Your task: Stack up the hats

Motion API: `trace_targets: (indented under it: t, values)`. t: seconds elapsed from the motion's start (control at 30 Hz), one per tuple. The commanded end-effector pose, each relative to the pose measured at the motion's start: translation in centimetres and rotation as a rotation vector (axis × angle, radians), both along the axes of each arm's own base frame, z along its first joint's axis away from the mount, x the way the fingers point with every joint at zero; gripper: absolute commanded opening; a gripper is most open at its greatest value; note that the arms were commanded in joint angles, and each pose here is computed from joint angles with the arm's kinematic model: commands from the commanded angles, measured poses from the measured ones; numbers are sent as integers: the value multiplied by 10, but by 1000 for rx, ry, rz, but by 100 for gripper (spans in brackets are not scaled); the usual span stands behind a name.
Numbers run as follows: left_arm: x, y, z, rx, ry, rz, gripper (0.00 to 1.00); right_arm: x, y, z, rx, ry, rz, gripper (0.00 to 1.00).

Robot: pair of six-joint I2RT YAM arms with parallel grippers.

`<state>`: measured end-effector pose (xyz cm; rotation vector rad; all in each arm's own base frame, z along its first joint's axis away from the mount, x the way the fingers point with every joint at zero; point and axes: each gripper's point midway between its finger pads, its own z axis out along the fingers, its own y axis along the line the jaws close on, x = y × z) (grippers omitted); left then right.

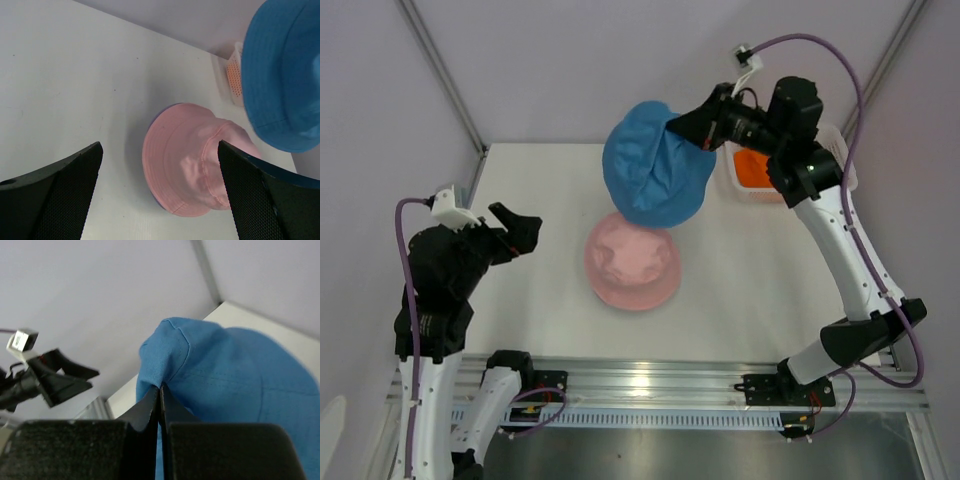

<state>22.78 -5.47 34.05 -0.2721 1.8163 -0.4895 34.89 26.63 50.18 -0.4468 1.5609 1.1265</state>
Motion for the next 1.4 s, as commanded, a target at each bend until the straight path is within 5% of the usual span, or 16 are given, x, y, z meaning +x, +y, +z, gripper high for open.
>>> trace_targets:
  t: [0.0, 0.3, 0.7, 1.1, 1.37]
  values:
    - [-7, 15, 4, 47, -9, 65, 100, -43, 30, -1, -2, -6, 135, 0]
    - [-18, 16, 1, 45, -8, 74, 100, -77, 59, -60, -54, 120, 247, 0]
    - [-7, 3, -9, -15, 11, 26, 99, -110, 42, 9, 49, 1, 264, 0]
    - [-5, -1, -20, -34, 36, 7, 100, -132, 50, 2, 103, 118, 362, 0]
    - [-11, 2, -21, -25, 30, 19, 99, -118, 64, -75, -17, 220, 327, 0]
